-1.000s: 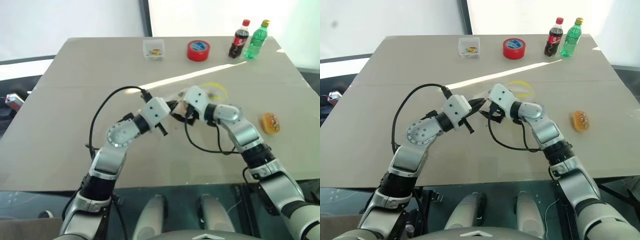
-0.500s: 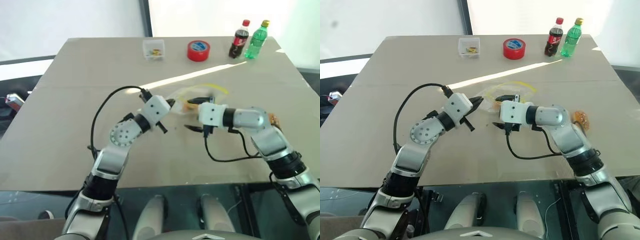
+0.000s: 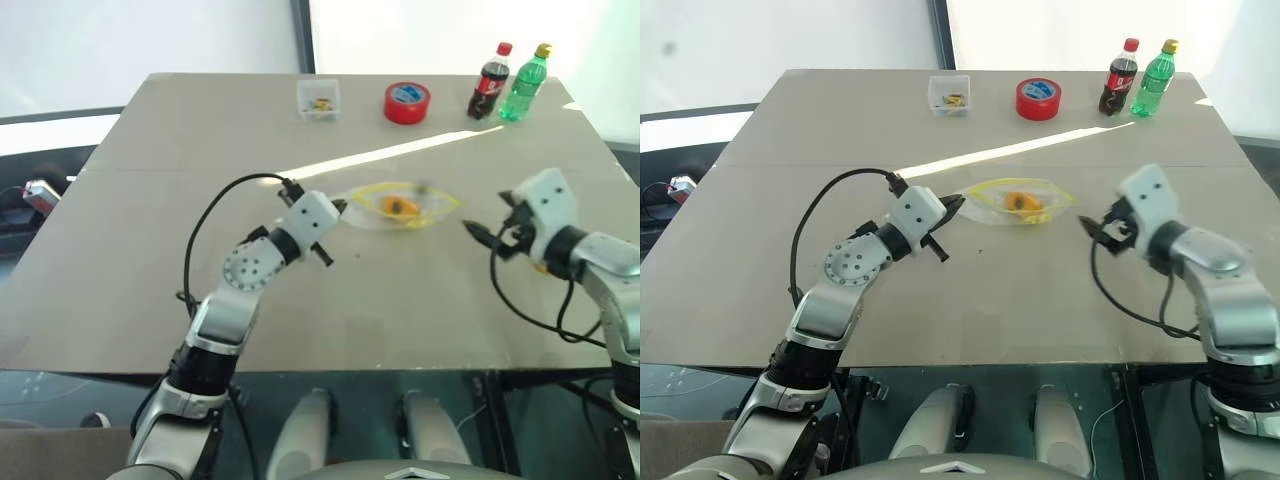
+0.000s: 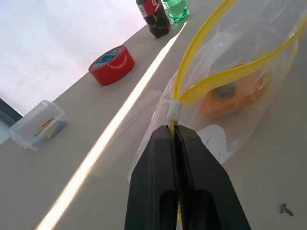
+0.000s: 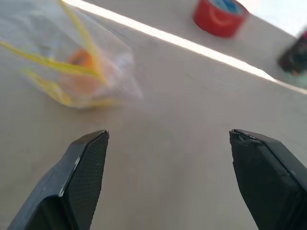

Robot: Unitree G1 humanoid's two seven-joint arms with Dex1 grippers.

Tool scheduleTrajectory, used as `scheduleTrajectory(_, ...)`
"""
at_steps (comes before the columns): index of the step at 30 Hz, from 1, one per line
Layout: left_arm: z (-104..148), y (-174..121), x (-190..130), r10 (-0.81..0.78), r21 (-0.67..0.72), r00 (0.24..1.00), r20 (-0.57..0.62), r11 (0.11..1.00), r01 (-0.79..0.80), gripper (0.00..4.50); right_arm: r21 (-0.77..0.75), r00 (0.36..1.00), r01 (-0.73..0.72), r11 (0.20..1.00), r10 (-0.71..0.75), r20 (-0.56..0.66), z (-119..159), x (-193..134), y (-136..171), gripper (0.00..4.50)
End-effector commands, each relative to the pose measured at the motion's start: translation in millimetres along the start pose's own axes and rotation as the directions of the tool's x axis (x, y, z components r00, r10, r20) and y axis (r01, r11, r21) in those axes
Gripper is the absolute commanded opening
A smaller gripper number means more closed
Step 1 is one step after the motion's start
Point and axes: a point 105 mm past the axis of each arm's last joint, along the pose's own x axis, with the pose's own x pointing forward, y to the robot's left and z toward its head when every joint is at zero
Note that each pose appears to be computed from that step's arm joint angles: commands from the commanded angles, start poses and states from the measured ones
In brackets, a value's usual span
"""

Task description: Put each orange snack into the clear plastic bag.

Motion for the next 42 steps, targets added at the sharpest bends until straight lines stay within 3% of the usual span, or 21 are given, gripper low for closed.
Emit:
scheduleTrajectory(1,12,-2,4,0.000,0.013,0.999,0.051,1.000,-0.001,0.00,0.023,0.987,0.152,0.988,-0.151,-0.056,-3,-19,-27,4.11)
scheduleTrajectory(14,13,-2,9,-0.016,0.019,0.998,0.062,1.000,0.015,0.00,0.197,0.895,0.379,0.904,-0.304,-0.326,-61,-35,-55,4.11)
scheduleTrajectory(23,13,-6,9,-0.028,0.014,0.998,0.060,1.000,0.027,0.00,0.348,0.909,0.356,0.867,-0.236,-0.343,-75,-26,-48,4.11)
scheduleTrajectory(28,13,-6,9,-0.032,0.015,0.998,0.060,0.999,0.031,0.00,0.322,0.909,0.348,0.880,-0.233,-0.346,-80,-22,-47,4.11)
scheduleTrajectory(31,13,-7,9,-0.040,0.018,0.997,0.061,0.999,0.039,0.00,0.267,0.913,0.332,0.905,-0.237,-0.332,-79,-21,-48,3.36)
scheduleTrajectory(35,13,-8,9,-0.047,0.021,0.997,0.060,0.999,0.045,0.00,0.221,0.933,0.282,0.934,-0.214,-0.289,-69,-18,-45,1.23)
scheduleTrajectory(37,13,-8,9,-0.050,0.024,0.997,0.061,0.999,0.048,0.00,0.202,0.960,0.218,0.955,-0.172,-0.221,-49,-15,-42,0.48)
scheduleTrajectory(42,14,-9,10,-0.062,0.034,0.996,0.066,0.998,0.060,0.00,0.174,1.000,-0.016,0.985,0.019,-0.012,15,-15,-20,0.48)
